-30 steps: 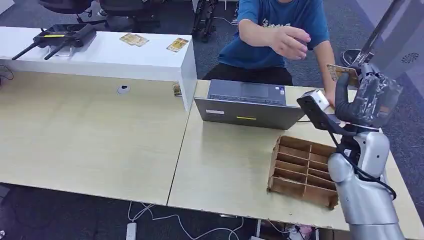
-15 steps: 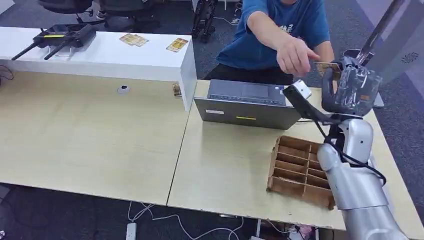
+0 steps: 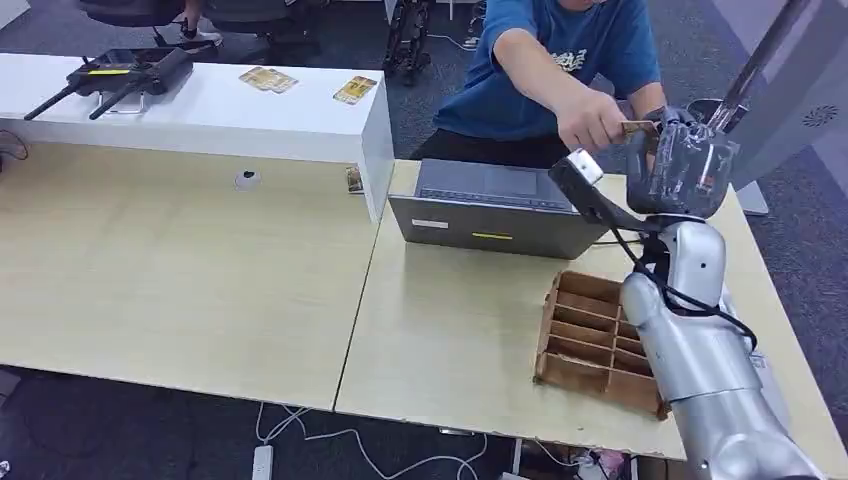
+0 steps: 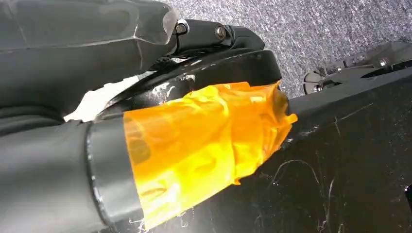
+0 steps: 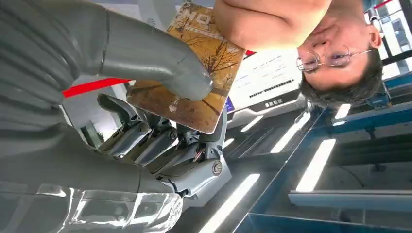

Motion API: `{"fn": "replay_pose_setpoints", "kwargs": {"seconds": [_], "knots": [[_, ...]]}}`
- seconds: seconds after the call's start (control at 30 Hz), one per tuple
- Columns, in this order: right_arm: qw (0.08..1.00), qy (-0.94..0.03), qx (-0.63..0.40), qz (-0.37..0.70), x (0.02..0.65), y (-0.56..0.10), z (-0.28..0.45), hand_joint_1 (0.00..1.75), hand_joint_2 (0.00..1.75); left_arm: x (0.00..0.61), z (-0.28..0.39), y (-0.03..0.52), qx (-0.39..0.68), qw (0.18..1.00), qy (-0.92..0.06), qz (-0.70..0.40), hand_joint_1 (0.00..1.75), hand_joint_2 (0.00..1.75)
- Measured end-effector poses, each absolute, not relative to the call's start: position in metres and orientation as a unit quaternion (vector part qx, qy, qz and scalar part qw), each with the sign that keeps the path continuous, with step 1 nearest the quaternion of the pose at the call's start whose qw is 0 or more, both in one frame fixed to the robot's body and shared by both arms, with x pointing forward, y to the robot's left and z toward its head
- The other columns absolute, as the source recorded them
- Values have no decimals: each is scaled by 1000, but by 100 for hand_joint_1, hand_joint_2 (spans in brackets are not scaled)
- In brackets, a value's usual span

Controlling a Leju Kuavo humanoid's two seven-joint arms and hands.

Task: Pass the card to the sensor for recognition and then transmit it.

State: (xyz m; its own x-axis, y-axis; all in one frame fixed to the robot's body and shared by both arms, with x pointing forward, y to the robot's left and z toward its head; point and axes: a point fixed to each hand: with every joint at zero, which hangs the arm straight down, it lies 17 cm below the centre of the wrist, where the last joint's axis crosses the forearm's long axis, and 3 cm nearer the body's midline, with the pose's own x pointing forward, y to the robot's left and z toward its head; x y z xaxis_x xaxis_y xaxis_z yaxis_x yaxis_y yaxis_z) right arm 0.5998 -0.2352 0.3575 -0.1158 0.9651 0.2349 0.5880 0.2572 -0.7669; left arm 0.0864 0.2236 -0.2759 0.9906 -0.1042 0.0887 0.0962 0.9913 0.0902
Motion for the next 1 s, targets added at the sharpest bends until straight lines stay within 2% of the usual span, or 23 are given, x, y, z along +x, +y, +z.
{"fn": "replay_pose_setpoints", "kwargs": {"seconds": [0.23, 0.27, 0.3, 1.0], "knots": [[368, -700, -553, 262, 603, -232, 357, 175, 175, 87, -276, 224, 43, 997, -47, -50, 0, 0], [368, -700, -553, 262, 603, -232, 357, 75, 175, 87, -276, 224, 43, 997, -47, -50, 0, 0], [368, -699, -553, 263, 603, -232, 356, 0, 175, 87, -276, 224, 43, 997, -47, -50, 0, 0], [359, -702, -559, 258, 601, -232, 356, 0, 175, 86, -276, 223, 42, 997, -46, -48, 0, 0]]}}
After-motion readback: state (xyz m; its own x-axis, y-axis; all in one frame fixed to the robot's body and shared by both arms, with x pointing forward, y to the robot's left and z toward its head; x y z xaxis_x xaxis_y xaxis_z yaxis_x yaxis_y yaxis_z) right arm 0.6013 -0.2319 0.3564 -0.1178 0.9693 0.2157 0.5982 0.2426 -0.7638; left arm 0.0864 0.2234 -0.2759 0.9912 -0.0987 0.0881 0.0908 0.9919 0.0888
